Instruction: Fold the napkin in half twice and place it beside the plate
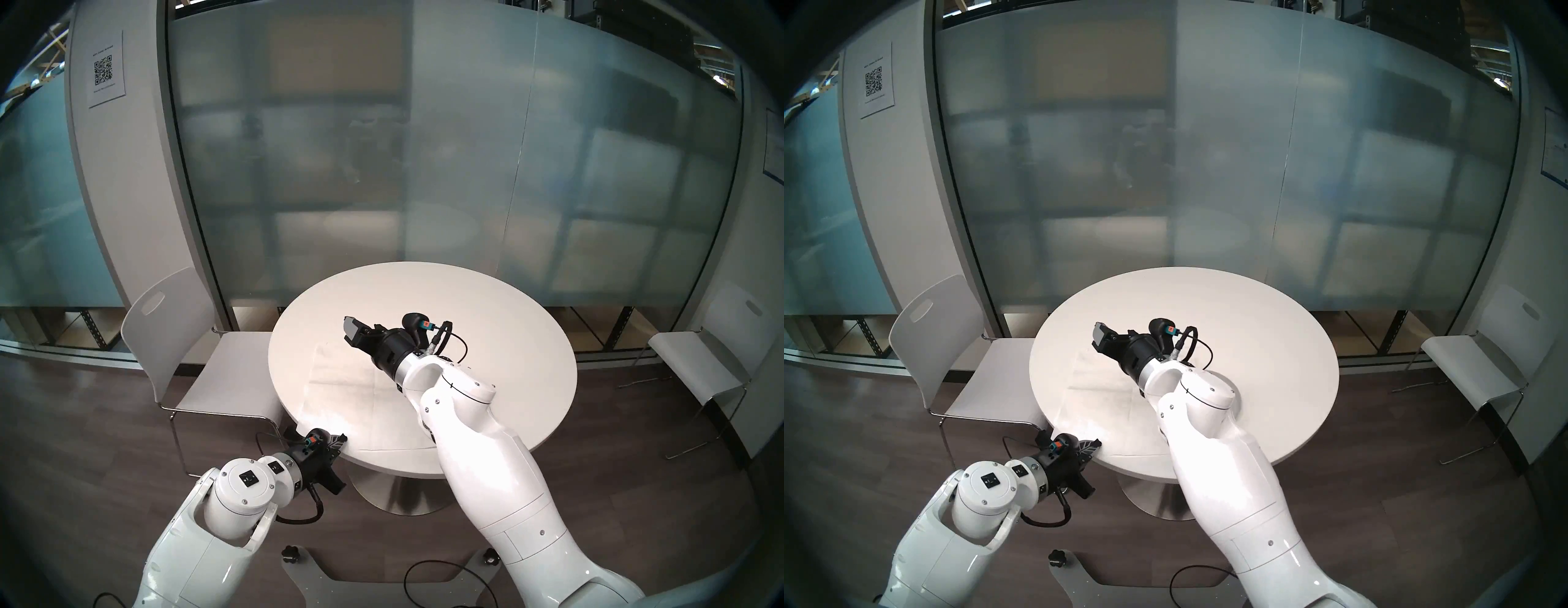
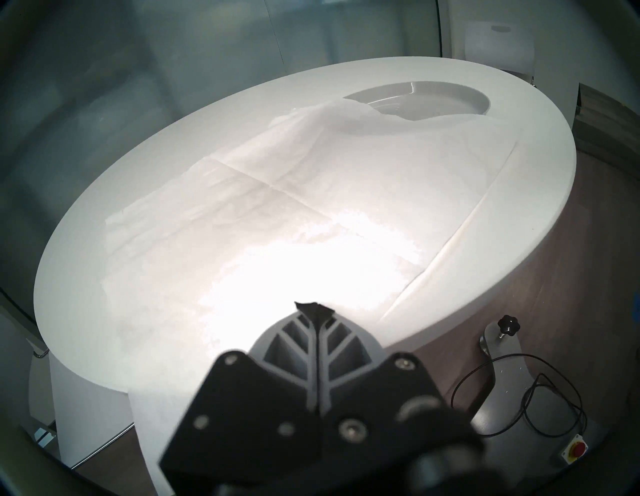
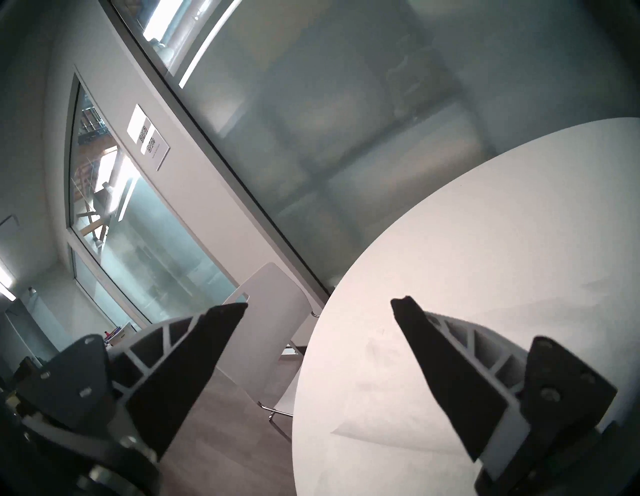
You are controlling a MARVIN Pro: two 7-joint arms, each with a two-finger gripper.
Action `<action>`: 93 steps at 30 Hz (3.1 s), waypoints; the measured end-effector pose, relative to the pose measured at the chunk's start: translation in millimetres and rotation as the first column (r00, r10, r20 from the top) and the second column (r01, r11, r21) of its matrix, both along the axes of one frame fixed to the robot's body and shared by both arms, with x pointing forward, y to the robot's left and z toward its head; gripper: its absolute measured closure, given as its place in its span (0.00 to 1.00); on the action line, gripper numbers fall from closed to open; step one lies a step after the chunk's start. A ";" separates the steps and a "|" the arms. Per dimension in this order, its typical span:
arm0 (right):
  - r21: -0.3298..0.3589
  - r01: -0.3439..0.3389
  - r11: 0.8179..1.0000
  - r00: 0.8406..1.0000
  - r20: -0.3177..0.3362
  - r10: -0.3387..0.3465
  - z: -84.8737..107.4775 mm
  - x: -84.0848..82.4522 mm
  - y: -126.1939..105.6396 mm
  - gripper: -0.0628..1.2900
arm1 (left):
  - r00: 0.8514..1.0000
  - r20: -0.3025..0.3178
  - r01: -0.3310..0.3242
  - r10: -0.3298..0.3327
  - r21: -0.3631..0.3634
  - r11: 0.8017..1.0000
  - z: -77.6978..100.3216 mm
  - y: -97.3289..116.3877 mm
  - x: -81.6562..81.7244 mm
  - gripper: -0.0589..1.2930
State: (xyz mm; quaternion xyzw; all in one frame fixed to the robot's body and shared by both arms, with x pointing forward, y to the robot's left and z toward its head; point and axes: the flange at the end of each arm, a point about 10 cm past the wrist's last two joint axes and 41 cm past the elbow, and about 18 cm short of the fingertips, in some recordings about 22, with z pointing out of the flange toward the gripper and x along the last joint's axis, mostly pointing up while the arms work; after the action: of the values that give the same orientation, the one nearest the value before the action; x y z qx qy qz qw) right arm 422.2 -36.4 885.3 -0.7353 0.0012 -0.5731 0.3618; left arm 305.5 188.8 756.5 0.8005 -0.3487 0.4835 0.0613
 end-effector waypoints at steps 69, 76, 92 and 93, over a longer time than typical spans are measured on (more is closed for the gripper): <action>-0.112 0.292 0.950 0.915 -0.256 -0.312 -54.7 -178.0 -124.6 0.07 | 1.000 -0.020 0.008 -0.009 -0.045 0.999 1.6 -14.3 -35.7 0.97; -0.091 0.333 0.939 0.889 -0.302 -0.344 -66.7 -188.8 -133.7 0.07 | 1.000 -0.022 0.010 -0.011 -0.047 0.999 1.1 -16.9 -37.9 0.97; -0.094 0.282 0.955 0.885 -0.358 -0.296 -85.8 -177.7 -139.1 0.07 | 1.000 -0.013 0.013 -0.014 -0.047 0.999 3.3 -20.1 -37.7 0.97; -0.102 0.269 0.958 0.887 -0.361 -0.287 -86.6 -175.5 -138.9 0.07 | 1.000 -0.012 0.014 -0.014 -0.046 0.999 3.5 -20.1 -37.6 0.97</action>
State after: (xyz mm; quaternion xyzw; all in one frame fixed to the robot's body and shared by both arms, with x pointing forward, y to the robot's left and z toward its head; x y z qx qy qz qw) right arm 246.7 -175.2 798.7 -0.8314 0.1610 -0.4688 0.2511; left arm 267.8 168.7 759.9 0.7995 -0.3426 0.4860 0.0854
